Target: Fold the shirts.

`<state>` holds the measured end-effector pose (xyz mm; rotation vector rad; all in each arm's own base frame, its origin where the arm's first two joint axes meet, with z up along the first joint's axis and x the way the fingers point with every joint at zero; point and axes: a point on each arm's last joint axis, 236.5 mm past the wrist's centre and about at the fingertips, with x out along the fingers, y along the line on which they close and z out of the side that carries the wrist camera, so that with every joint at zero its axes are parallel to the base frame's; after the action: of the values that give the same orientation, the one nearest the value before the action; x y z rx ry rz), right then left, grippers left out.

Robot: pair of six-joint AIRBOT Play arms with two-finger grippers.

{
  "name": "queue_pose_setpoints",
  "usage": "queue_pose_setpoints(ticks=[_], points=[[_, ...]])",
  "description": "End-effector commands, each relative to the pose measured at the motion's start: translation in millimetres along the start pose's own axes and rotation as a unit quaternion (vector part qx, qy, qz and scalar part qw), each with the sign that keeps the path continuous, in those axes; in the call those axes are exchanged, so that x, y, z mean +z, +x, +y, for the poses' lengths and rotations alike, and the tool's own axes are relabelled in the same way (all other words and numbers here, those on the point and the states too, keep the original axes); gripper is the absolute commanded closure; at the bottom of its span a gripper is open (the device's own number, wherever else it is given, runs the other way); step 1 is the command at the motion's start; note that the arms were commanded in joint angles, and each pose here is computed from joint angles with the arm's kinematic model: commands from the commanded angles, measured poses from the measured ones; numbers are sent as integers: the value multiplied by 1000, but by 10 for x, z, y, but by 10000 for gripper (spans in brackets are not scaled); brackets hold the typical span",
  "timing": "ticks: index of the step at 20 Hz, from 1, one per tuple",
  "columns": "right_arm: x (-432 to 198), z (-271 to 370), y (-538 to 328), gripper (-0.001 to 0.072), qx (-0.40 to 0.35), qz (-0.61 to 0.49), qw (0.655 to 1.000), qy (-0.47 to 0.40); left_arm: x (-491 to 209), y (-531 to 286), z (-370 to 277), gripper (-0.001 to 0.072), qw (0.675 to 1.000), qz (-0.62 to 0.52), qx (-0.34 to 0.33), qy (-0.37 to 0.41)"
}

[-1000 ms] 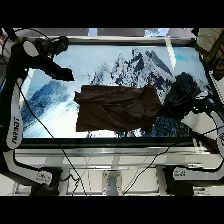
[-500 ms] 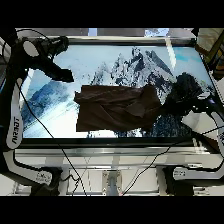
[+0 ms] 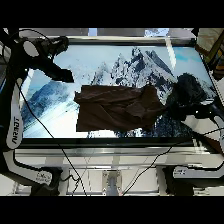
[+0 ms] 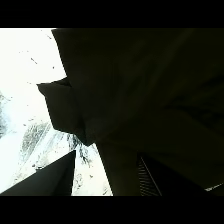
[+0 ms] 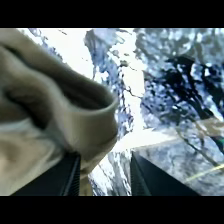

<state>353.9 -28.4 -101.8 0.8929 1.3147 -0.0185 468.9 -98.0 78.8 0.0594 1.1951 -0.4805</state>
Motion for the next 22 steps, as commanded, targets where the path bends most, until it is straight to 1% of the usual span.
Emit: queue_pose_setpoints(ticks=[1,3,4,6,7,9,12,13,15,17,22], points=[[-88,104,187,383,48,-4,998,34,1,4,4,308,1000,0,0,-1],[-57,142,288,384,50,-13,998,33,-17,3,-1,308,1000,4,-1,-3],[33,163,317,392,45,-35,998,31,-47,11,-6,308,1000,10,-3,-5],[173,244,356,432,46,-69,996,30,-193,96,13,308,999,35,-4,-16],[192,264,375,539,42,-76,996,19,-307,182,32,308,998,53,-5,-32],[179,289,410,688,36,-77,996,7,-693,445,48,306,991,110,-18,-74],[141,306,438,688,29,-73,997,-25,-1458,767,-122,282,963,214,-79,-140],[131,304,445,688,27,-72,997,-32,-1619,821,-240,280,952,233,-113,-166],[130,302,446,688,26,-72,997,-34,-1726,872,-486,265,931,240,-177,-210],[129,304,446,688,26,-71,997,-34,-1830,911,-552,264,923,252,-188,-220],[87,319,451,688,30,-62,997,-34,-2107,1097,-489,265,919,268,-165,-236]])
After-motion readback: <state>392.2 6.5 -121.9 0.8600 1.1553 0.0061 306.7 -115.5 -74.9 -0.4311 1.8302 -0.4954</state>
